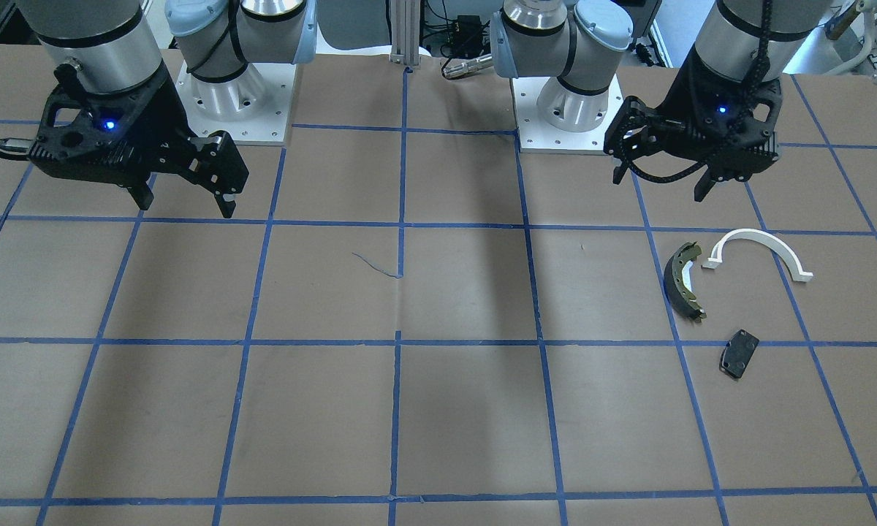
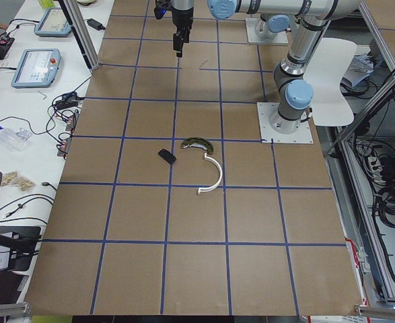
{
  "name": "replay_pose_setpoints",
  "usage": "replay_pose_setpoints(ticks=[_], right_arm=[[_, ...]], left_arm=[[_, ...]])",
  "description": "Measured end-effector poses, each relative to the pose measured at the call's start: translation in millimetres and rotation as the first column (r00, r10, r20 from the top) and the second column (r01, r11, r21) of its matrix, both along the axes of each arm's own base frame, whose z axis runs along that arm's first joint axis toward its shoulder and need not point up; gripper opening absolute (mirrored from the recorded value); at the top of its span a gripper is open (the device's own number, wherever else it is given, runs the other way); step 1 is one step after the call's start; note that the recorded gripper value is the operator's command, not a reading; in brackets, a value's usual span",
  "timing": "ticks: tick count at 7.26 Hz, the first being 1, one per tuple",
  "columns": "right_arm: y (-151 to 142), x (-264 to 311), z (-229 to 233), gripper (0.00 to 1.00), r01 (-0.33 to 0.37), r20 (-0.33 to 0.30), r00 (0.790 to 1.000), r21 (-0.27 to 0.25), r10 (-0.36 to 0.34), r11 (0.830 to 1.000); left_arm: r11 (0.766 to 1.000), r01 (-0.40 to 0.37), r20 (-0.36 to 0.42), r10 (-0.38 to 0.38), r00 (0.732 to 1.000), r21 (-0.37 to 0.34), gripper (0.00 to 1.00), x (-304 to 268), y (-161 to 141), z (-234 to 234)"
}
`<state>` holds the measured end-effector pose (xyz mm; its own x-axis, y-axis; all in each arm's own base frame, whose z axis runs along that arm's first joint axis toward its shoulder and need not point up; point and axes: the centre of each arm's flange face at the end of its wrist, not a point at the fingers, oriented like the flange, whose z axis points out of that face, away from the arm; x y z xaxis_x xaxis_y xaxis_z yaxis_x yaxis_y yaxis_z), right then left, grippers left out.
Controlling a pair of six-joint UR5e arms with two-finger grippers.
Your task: Place bearing gear from tray to pile
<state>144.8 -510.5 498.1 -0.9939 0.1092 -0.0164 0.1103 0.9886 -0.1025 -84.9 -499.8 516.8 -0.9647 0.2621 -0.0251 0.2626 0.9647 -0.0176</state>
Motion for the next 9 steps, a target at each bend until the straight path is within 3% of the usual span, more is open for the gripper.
replay_pose_setpoints(ticks=[4, 9], right_arm=[[1.3, -0.5, 2.5, 1.0, 0.002, -0.003, 1.0, -0.003, -0.002, 1.0], [-2.5, -7.5, 4.0, 1.0, 0.005, -0.049, 0.999, -0.002, -0.005, 1.0]], left_arm=[[1.0, 0.0, 0.0, 0.0, 1.0, -0.001, 1.0, -0.2, 0.4, 0.5], [1.0, 0.002, 0.0, -0.002, 1.0, -0.001, 1.0, -0.4, 0.5, 0.5]])
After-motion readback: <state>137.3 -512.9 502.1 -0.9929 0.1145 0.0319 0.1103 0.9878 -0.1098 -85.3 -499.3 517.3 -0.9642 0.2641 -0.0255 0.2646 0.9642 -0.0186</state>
